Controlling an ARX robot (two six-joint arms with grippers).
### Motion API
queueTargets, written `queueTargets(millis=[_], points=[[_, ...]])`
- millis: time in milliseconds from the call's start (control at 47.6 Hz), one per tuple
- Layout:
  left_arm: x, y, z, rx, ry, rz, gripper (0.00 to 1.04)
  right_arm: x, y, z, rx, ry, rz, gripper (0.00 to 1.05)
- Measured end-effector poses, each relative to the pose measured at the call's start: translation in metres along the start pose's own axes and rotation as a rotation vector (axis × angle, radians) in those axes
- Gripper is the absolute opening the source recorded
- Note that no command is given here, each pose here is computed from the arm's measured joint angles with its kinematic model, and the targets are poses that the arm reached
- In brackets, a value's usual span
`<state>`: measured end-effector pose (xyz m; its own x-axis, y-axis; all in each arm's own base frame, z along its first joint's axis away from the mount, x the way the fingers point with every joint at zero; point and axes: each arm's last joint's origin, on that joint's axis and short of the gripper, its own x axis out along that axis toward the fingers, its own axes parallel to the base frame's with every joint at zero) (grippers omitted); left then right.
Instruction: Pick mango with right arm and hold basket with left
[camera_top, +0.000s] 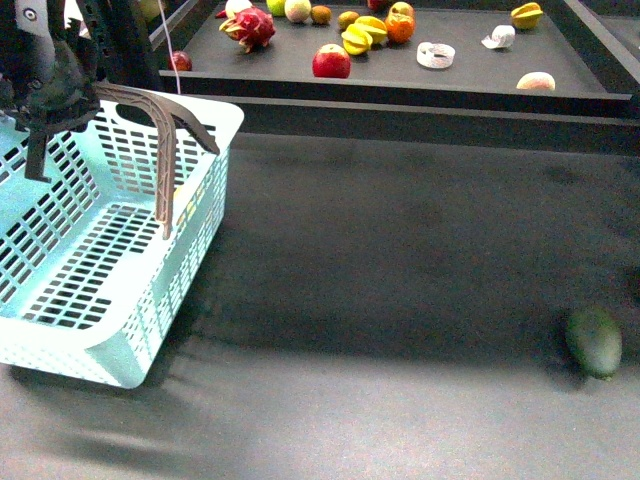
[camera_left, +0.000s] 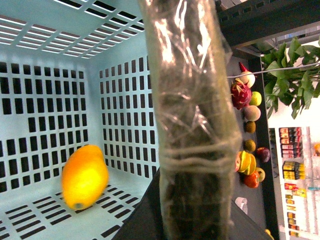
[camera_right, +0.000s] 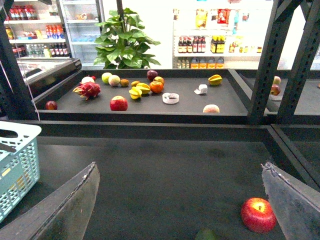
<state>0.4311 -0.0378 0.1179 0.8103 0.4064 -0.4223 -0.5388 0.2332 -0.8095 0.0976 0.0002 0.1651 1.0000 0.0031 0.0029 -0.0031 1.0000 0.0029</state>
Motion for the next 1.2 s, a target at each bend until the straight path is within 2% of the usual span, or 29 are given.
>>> queueTargets(millis=[273, 294, 588, 798, 966, 1029, 1197], points=[[0.01, 0.006, 0.0, -0.121, -0.023, -0.009, 0.08, 0.0, 0.0, 0.0, 0.0, 0.0, 0.0, 0.97], [0.01, 0.006, 0.0, -0.131, -0.023, -0.011, 0.11, 0.0, 0.0, 0.0, 0.0, 0.0, 0.0, 0.97], [-0.001, 0.007, 0.01, -0.141, -0.054, -0.012, 0.57, 0.0, 0.0, 0.0, 0.0, 0.0, 0.0, 0.97], [-0.049, -0.002, 0.041, -0.098, -0.067, -0.1, 1.01, 0.0, 0.0, 0.0, 0.0, 0.0, 0.0, 0.97], [-0.083, 0.018, 0.071, -0.01, -0.087, -0.13, 0.99, 0.0, 0.0, 0.0, 0.0, 0.0, 0.0, 0.97], [-0.103, 0.029, 0.09, 0.022, -0.108, -0.153, 0.99, 0.0, 0.0, 0.0, 0.0, 0.0, 0.0, 0.97], [-0.15, 0.077, 0.127, 0.037, -0.179, -0.103, 0.99, 0.0, 0.0, 0.0, 0.0, 0.0, 0.0, 0.97]])
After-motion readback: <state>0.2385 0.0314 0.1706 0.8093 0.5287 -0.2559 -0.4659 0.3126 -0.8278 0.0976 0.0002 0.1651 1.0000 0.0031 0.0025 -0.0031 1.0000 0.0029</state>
